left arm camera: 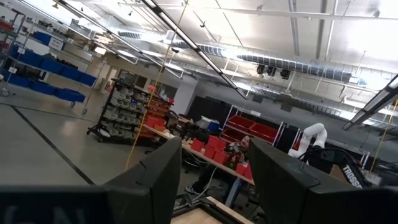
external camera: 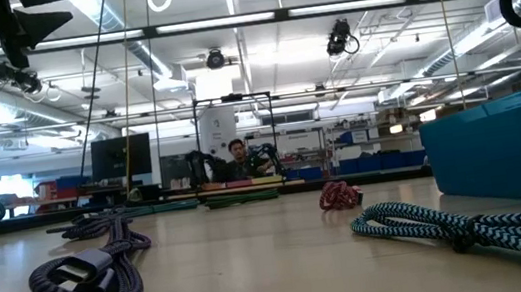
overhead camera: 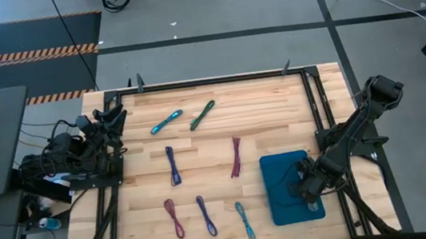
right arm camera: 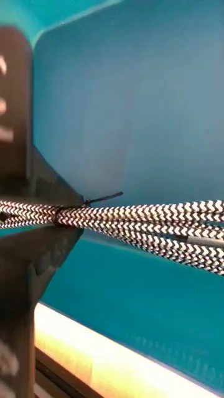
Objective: Pick and place USB-C Cables
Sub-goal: Put the white charger cable into the blue bin, then put the top blue charger cable into the blue bin
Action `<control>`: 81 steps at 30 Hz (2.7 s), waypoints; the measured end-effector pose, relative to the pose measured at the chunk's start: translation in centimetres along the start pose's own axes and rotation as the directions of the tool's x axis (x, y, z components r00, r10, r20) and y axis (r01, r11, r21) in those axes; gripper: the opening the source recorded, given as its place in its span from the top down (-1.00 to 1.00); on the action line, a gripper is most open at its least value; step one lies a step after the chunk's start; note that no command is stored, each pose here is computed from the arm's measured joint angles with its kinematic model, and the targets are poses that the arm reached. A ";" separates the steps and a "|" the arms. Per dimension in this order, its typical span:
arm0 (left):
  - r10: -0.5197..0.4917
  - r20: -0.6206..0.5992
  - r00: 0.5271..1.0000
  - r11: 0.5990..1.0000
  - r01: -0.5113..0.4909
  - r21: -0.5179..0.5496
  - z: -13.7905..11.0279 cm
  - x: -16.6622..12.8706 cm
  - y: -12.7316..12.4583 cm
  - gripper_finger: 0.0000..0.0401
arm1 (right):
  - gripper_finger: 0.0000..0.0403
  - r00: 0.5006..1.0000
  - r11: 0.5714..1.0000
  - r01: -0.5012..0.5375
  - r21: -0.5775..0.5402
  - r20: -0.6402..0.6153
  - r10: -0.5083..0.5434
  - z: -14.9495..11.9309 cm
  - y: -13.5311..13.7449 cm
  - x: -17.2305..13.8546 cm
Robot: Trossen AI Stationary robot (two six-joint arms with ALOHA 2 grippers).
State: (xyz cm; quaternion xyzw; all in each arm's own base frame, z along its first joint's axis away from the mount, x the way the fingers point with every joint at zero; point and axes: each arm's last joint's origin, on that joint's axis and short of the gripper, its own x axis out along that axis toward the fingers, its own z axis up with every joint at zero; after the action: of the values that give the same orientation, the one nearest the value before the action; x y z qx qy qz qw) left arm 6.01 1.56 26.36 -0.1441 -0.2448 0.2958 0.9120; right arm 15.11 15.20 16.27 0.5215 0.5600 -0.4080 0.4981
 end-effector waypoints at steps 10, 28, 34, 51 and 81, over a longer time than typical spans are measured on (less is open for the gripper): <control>0.000 0.000 1.000 1.000 0.000 0.000 0.0 0.0 0.0 0.03 | 0.22 0.996 0.997 -0.083 0.006 0.019 0.083 -0.1 0.9 -0.7; 0.110 -0.338 0.935 0.992 -0.083 0.092 -5.3 1.7 -0.8 0.03 | 0.24 0.554 0.702 -0.500 -0.507 0.436 0.709 6.1 7.3 -17.0; 0.204 -0.462 0.863 0.977 -0.146 0.158 -8.4 2.7 -1.0 0.03 | 0.24 0.367 0.578 -0.457 -0.676 0.449 0.815 7.7 7.7 -21.9; 0.508 -0.795 0.332 0.810 0.129 0.572 -6.2 13.7 -2.5 0.03 | 0.24 0.262 0.431 -0.371 -0.822 0.353 0.898 9.0 7.8 -24.6; 0.556 -0.808 -0.192 0.826 0.021 0.564 -15.7 17.9 7.9 0.03 | 0.24 -0.037 0.013 -0.296 -0.955 0.025 0.999 7.6 6.9 -28.6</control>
State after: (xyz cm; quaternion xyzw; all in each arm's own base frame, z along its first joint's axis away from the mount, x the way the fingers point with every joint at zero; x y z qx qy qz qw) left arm 23.28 16.87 16.45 -0.1821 0.6163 0.3220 0.6953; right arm 21.85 3.58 43.51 0.2368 -0.0353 0.0560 0.9693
